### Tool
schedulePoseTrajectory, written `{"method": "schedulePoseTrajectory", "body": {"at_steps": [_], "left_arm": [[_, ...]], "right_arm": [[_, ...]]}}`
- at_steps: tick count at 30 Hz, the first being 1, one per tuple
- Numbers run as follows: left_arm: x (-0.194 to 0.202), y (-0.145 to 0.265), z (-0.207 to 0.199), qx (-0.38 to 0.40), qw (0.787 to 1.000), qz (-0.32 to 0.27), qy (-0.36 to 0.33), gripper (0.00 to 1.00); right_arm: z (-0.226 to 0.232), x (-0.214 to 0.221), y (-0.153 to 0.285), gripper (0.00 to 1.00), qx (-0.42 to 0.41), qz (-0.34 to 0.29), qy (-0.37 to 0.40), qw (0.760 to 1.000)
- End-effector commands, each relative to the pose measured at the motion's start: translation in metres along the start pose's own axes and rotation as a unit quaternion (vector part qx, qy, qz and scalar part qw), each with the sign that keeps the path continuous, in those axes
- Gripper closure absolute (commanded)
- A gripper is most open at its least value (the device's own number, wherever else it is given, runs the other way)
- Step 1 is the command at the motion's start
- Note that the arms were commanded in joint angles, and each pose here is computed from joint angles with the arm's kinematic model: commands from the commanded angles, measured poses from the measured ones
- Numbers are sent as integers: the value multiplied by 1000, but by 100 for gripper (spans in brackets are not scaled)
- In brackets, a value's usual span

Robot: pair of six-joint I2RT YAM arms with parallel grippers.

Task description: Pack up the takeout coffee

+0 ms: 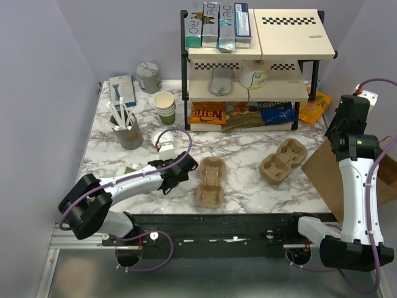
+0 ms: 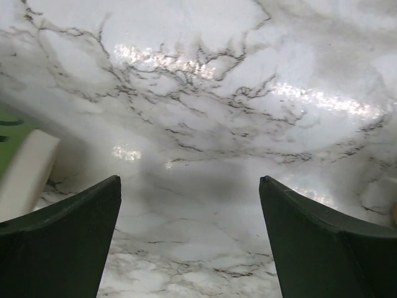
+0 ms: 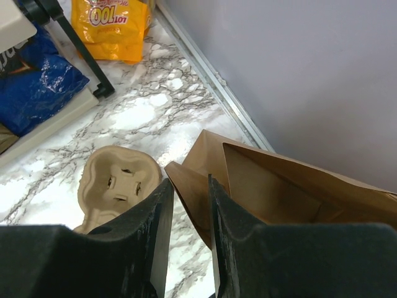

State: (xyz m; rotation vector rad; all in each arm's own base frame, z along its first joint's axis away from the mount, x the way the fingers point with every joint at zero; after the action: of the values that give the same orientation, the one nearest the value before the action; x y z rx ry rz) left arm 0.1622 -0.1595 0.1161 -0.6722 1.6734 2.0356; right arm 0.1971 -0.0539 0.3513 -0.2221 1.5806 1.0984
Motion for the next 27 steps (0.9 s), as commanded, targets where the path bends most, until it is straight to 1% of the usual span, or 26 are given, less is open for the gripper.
{"method": "schedulePoseTrajectory", "body": {"at_steps": [1,7,11,13,14,15,16,18,19,20,23,26,27], "left_arm": [[-11,3,-10,40,999,-24,5,1],[-14,3,-21,67,998,-11,-7,1],[-36,26,-22,107,993,-38,8,1],[-51,42,-20,109,992,-59,22,1],[-54,51,-9,93,993,-61,26,1],[-59,56,-4,76,994,-64,51,1],[-71,60,7,59,993,-65,79,1],[-76,60,29,33,993,-38,103,1],[-82,55,44,8,990,-31,137,1],[-82,57,57,-8,988,-30,150,1],[-89,59,89,-33,977,-33,209,1],[-90,65,111,-41,967,-34,251,1],[-91,62,124,-63,959,-33,275,1]], "right_arm": [[1,1,-1,64,-11,2,3,1000],[2,2,-2,64,-14,4,5,1000],[2,2,-1,64,-24,5,4,1000],[3,2,1,64,-34,6,7,999],[3,2,1,63,-38,6,9,999],[4,3,2,61,-47,11,13,999],[4,4,2,58,-51,13,15,999],[4,3,5,49,-64,8,14,998],[4,4,5,45,-66,7,17,998],[3,4,6,31,-68,2,17,998],[3,-4,11,15,-71,-11,15,997],[2,-13,17,10,-65,-29,5,997],[-1,-19,25,9,-63,-50,-6,997]]}}
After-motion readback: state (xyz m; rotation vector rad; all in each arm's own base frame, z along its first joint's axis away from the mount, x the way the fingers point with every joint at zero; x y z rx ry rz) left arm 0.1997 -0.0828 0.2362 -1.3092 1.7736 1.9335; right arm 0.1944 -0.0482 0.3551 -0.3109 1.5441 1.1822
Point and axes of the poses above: each gripper's point midway between its finger pads, its own y axis back along the fingers, its own z axis along the line the jaws close on, x = y × z, the point moved 10 cm from there along y, back along the fingers, and after that the axes turned 13 degrees about -y, right-handed, at the moved point
